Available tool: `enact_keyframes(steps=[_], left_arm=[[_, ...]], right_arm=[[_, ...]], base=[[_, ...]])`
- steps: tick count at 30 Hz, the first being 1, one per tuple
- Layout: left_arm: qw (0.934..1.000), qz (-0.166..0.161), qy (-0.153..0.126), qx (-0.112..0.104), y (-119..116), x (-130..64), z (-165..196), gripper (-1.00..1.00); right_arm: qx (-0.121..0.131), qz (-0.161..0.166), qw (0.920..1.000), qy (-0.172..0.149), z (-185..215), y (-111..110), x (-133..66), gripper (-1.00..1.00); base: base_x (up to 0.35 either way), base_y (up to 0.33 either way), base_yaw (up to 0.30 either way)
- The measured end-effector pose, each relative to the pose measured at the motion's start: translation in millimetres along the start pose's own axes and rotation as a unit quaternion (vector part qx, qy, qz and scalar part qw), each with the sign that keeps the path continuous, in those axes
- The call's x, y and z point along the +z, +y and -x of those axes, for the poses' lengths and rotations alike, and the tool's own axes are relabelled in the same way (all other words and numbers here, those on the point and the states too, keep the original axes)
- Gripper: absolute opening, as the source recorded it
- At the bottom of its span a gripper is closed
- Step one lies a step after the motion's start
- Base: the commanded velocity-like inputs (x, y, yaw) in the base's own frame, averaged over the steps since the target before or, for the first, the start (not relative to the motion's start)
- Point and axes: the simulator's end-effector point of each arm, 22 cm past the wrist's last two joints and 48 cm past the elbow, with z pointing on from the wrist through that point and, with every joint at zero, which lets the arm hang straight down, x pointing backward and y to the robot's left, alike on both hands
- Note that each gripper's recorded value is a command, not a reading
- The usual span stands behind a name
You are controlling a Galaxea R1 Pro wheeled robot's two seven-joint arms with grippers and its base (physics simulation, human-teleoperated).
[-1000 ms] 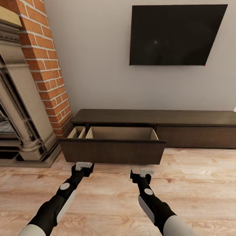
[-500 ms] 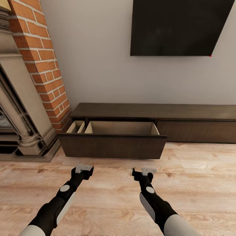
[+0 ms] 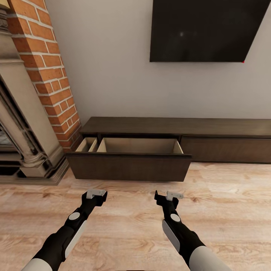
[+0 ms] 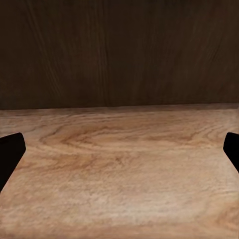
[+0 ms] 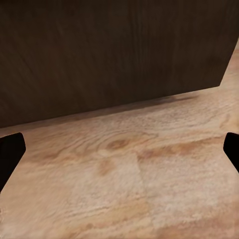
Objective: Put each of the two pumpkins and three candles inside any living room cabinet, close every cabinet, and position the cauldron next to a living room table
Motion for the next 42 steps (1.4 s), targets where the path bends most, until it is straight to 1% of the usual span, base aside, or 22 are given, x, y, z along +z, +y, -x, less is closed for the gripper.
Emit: enact_keyframes(steps=[7,14,19,27,36,42], left_arm=[[1.0000,0.001,0.001,0.001,0.3,0.0,-0.7,1.00],[1.0000,0.000,0.001,0.003,0.2,-0.1,-0.8,1.00],[1.0000,0.000,0.001,0.003,0.3,-0.1,-0.9,1.00],[1.0000,0.000,0.002,0.004,0.4,-0.1,-1.4,1.00],[1.0000,0.001,0.001,-0.001,0.5,0.1,-1.1,1.00],[0.9999,0.001,0.014,-0.002,0.8,4.5,-16.1,1.00]], right_arm=[[-0.001,0.000,1.0000,0.002,-1.2,0.0,-0.2,1.00],[-0.002,-0.001,1.0000,0.006,-4.6,-1.0,-0.4,1.00],[-0.009,0.003,0.9999,0.007,-6.7,1.2,-0.9,1.00],[-0.013,0.005,0.9999,0.009,-8.5,1.8,-1.1,1.00],[-0.013,0.005,0.9999,0.010,-9.4,1.5,-0.9,1.00],[-0.014,0.002,0.9997,0.022,-24.5,-1.2,2.8,1.00]], base=[[0.141,0.000,0.000],[0.284,0.000,0.000],[0.303,0.000,0.000],[0.173,0.019,0.000],[0.056,0.008,0.000],[0.004,0.001,0.000]])
